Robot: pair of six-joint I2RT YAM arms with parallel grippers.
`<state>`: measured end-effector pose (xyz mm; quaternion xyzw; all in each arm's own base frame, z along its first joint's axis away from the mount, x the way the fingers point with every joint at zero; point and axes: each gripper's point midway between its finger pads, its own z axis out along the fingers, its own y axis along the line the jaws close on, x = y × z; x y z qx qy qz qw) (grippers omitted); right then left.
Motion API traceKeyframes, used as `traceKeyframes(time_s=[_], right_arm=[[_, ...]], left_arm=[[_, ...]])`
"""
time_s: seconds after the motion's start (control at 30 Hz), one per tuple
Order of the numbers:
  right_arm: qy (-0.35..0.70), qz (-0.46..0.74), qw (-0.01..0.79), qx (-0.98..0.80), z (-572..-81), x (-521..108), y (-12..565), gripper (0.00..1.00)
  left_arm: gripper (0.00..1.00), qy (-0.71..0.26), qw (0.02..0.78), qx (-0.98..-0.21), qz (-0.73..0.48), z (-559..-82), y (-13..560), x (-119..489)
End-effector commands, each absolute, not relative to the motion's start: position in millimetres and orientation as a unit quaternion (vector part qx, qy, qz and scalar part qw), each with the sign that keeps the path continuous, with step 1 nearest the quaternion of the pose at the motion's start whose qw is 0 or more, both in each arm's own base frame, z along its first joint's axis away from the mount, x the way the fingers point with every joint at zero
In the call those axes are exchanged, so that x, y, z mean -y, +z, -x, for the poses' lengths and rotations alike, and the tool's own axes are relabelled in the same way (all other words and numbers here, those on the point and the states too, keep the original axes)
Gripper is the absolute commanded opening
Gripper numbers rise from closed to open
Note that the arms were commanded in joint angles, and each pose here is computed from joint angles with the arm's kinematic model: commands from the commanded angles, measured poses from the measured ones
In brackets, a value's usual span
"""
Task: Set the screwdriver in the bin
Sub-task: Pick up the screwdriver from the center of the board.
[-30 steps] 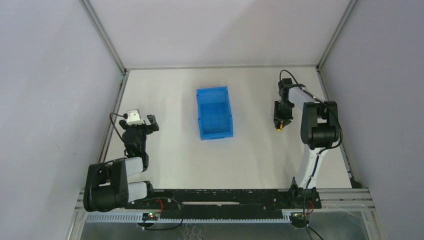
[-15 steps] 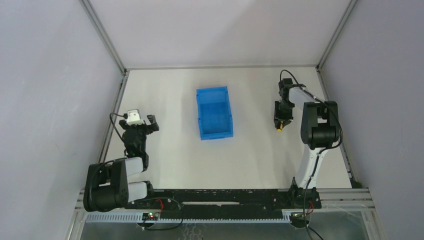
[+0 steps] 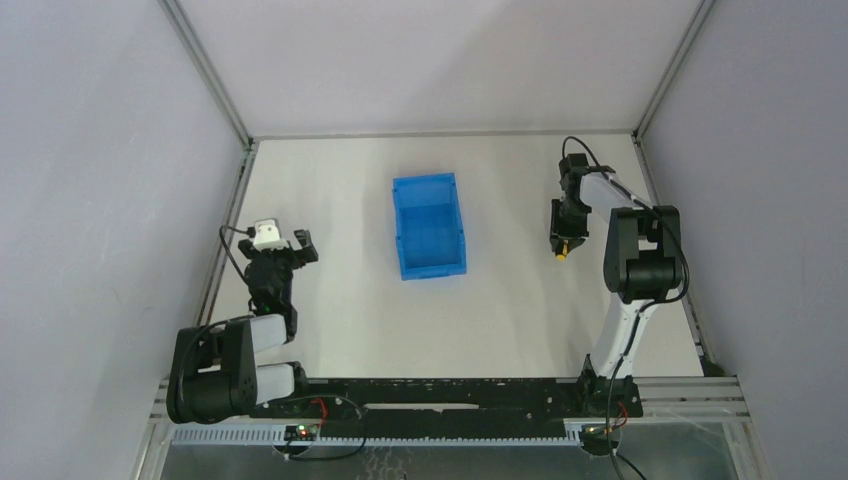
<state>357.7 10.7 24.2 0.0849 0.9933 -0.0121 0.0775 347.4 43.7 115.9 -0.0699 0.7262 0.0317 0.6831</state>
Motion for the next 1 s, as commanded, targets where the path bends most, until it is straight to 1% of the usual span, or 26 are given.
traceKeyframes(time_s=[0.0,0.5,0.97], right_arm=[[-0.015,-0.089,0.129,-0.987,-371.7,-7.4,64.1,0.00],[-0.021,-0.080,0.152,-0.985,-370.9,-11.8,91.3,0.00],[-0.023,-0.054,0.209,-0.976,-374.2,-28.6,156.7,0.00]], left_arm=[[1.00,0.039,0.709,-0.701,0.060,-352.6,136.6,-43.8],[1.00,0.038,0.709,-0.701,0.060,-352.7,136.8,-43.6],[1.00,0.039,0.709,-0.701,0.060,-352.6,136.8,-44.0]])
